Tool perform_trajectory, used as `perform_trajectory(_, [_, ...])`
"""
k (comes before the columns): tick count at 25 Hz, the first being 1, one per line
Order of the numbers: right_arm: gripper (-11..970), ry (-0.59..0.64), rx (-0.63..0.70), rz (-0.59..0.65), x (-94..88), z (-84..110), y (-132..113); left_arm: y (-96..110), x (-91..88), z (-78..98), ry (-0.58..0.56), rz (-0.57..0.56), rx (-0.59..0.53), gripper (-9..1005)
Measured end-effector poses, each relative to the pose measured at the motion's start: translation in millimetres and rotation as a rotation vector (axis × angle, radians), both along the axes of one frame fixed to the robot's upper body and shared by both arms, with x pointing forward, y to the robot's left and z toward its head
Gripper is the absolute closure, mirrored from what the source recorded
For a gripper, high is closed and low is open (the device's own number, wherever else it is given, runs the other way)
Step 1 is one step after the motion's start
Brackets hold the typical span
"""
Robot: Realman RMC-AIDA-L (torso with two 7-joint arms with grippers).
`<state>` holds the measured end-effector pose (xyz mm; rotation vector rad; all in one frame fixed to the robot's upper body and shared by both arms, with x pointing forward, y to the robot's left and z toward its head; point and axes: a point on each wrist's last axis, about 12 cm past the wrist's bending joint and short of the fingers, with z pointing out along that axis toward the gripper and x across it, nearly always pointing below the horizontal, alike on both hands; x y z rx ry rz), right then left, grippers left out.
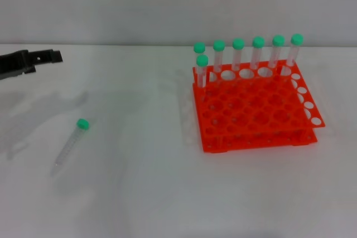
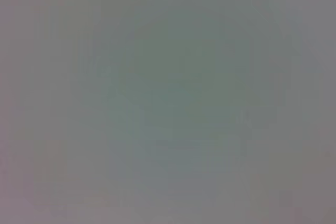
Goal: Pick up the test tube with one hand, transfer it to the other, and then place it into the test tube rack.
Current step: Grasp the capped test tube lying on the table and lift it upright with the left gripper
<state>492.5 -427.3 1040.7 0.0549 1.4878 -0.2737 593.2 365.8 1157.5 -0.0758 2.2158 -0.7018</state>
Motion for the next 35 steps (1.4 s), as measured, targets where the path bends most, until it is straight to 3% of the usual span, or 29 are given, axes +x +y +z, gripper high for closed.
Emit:
perform_trajectory(9, [81,-0.008,-0.01,0.0,1.3,2.3,-1,-6,17.9,36.3,0.27,-0.111,0.172,120])
perform_trajectory(13, [81,-0.009,-0.011,0.001,1.5,2.6,-1,-9,21.1,42.7,0.354,-0.143,0.277,120])
perform_trajectory(18, [82,-0.013,-0.01,0.004,3.4,3.4,1,-26,21.7,34.0,0.378,-0.202,0.305,120])
perform_trajectory(25, [82,-0.017,-0.008,0.009,5.1,3.8,2,-59,17.5,4.2,0.453,-0.283,0.318,121])
perform_trajectory(31, [82,-0.02,-0.006,0.012,6.0,4.1,4,-68,15.7,-11.5,0.547,-0.307,0.352,121])
perform_trajectory(35, [82,-0.02,-0.004,0.014,6.3,3.8,4,-70,16.8,-13.1,0.574,-0.304,0.396,121])
